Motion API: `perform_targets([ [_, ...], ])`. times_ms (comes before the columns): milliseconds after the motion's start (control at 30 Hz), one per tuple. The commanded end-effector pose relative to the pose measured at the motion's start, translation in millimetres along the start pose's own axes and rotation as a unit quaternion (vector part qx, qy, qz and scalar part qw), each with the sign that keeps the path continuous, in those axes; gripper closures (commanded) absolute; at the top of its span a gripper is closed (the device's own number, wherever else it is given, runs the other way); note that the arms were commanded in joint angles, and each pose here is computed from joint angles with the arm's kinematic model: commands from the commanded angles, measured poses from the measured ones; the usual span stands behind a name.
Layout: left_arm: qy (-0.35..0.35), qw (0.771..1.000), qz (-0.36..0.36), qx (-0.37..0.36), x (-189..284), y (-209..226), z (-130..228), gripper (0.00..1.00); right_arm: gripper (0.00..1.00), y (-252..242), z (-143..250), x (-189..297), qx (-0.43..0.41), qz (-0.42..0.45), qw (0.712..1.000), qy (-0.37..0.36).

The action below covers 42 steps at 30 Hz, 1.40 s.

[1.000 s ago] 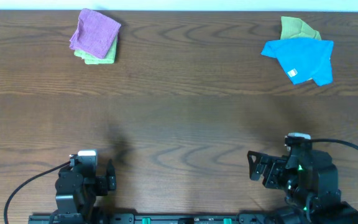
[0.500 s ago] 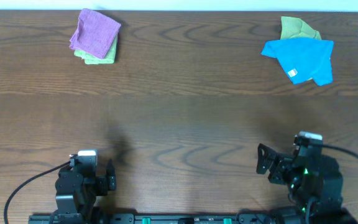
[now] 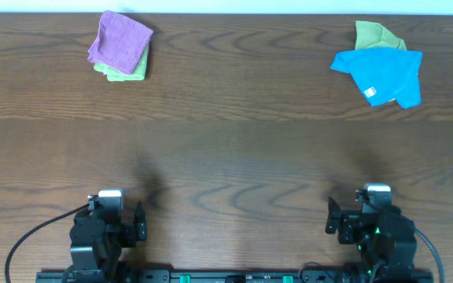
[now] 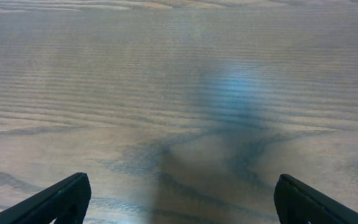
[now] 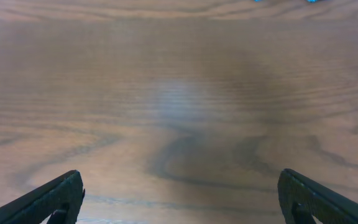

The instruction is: Fold the cloth

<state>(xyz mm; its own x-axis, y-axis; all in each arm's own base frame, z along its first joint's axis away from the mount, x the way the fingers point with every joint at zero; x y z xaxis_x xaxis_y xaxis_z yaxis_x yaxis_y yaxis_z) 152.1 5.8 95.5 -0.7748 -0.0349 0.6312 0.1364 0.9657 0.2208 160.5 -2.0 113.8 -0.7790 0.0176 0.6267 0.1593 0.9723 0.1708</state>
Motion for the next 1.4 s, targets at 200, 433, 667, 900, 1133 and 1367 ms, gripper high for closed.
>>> perform_targets([
  [200,0.03,0.999,0.004,-0.026,-2,-3,15,0.05,0.01,-6,23,-16,0.024,0.002,1.0,0.004],
  [433,0.03,0.999,0.004,-0.026,-2,-3,15,0.05,0.01,-7,27,-22,0.028,0.002,1.0,0.006],
  [667,0.03,0.999,0.004,-0.026,-2,-3,15,0.05,0.01,-7,27,-22,0.029,0.003,1.0,0.006],
  [900,0.03,0.999,0.004,-0.026,-2,-3,15,0.05,0.01,-7,27,-22,0.028,0.003,1.0,0.006],
  [1133,0.03,0.999,0.004,-0.026,-2,-3,15,0.05,0.01,-7,27,-22,0.028,0.003,1.0,0.006],
  [1367,0.03,0.999,0.004,-0.026,-2,-3,15,0.05,0.01,-7,27,-22,0.028,0.003,1.0,0.006],
])
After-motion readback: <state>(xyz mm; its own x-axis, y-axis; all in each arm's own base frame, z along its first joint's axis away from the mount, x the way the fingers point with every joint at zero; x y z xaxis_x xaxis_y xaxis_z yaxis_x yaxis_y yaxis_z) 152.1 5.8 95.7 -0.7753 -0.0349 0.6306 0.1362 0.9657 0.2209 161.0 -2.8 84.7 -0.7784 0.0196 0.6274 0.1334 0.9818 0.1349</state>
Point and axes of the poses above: each gripper's point midway between its finger pads, its own x axis back along the fingers, its own y axis along the line the jaws close on, z = x × y, the point moved 2 cm from there along x, back along the fingers, and after that the axes turned 13 degrees about -x, right-handed, at the moved point
